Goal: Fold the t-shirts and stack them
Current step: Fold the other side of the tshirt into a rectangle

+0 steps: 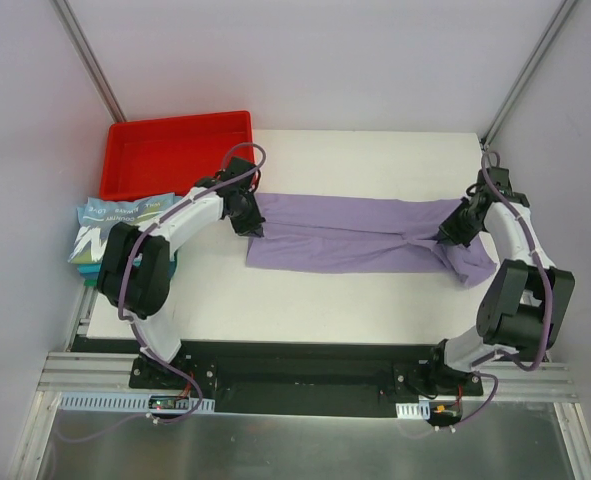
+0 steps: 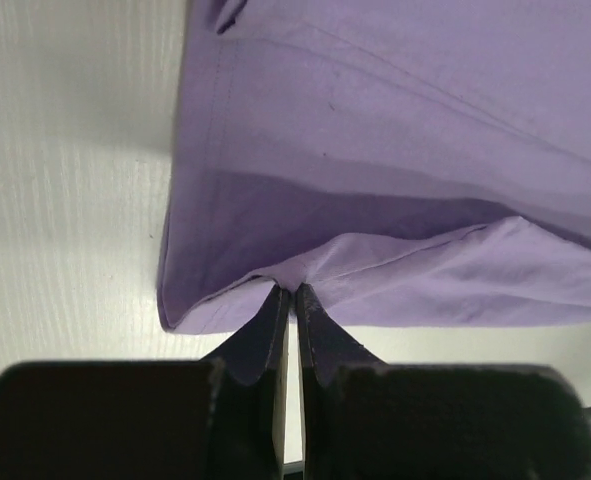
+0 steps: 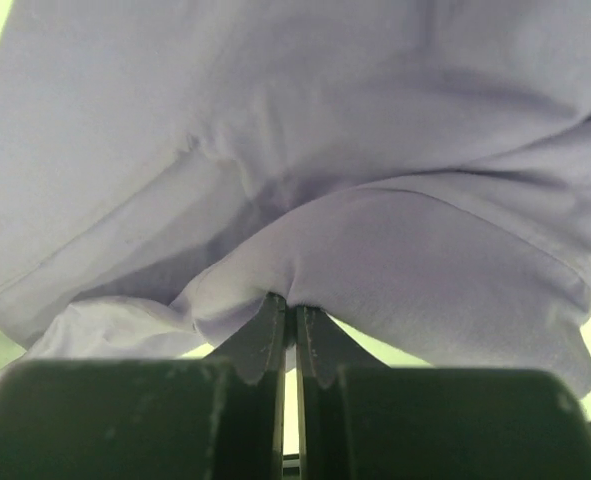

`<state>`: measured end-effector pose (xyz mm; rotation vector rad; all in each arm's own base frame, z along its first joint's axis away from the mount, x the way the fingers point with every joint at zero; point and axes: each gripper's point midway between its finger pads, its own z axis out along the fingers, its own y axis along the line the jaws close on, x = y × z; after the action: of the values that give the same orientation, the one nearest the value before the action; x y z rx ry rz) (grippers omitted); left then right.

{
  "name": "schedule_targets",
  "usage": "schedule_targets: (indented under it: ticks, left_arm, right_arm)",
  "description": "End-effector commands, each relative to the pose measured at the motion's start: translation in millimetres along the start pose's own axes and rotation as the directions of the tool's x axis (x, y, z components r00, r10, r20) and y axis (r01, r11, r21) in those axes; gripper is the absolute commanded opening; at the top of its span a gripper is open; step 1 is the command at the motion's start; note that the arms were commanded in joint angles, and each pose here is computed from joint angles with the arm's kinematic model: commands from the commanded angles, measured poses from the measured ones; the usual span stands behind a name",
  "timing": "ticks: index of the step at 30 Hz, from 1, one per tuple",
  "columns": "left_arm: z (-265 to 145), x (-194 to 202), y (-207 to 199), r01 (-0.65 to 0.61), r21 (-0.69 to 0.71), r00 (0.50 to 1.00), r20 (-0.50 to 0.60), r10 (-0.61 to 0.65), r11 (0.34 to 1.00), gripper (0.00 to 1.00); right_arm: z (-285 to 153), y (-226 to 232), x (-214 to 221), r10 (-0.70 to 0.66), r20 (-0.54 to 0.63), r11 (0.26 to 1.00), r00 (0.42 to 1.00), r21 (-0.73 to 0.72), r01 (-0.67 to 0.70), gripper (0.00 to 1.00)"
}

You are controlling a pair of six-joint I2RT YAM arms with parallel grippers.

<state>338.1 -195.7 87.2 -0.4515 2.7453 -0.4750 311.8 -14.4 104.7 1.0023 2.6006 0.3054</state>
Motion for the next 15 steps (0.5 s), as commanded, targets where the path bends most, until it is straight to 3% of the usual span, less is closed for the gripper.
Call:
schedule_targets:
  ticks: [1, 7, 9, 10, 11, 13, 15]
  left_arm:
    - [1.5, -20.8, 13.4, 0.022, -0.094, 0.998, 0.053, -0.017, 0.995, 0.00]
    - [9.8, -48.3, 16.6, 0.058, -0.182, 0.993, 0.108, -0.039, 0.982, 0.00]
    - [14.0, -52.6, 17.6, 0.058, -0.206, 0.994, 0.103, -0.037, 0.977, 0.04]
    - [14.8, -55.4, 19.7, 0.057, -0.228, 0.994, 0.106, -0.034, 0.972, 0.12]
    - [12.6, -56.3, 22.1, 0.063, -0.249, 0.994, 0.106, -0.038, 0.966, 0.26]
    - [4.9, -61.9, 21.7, 0.064, -0.262, 0.991, 0.127, -0.032, 0.963, 0.60]
    - [-6.3, -66.1, 17.6, 0.061, -0.245, 0.988, 0.150, -0.024, 0.968, 0.94]
  right_arm:
    - [2.3, 8.4, -18.6, -0.037, 0.005, 0.999, 0.999, 0.041, 0.037, 0.03]
    - [24.8, 13.8, -40.6, -0.069, -0.023, 0.994, 0.997, 0.080, 0.071, 0.09]
    - [31.1, 14.0, -59.8, -0.089, 0.010, 0.989, 0.996, 0.118, 0.087, 0.19]
    - [31.8, 13.5, -72.0, -0.098, 0.034, 0.986, 0.995, 0.141, 0.092, 0.25]
    - [29.7, 11.8, -86.1, -0.111, 0.069, 0.980, 0.991, 0.173, 0.098, 0.41]
    - [19.6, 17.3, -100.4, -0.143, 0.101, 0.977, 0.985, 0.173, 0.124, 0.67]
    - [3.6, 21.6, -106.2, -0.189, 0.136, 0.973, 0.973, 0.161, 0.166, 0.78]
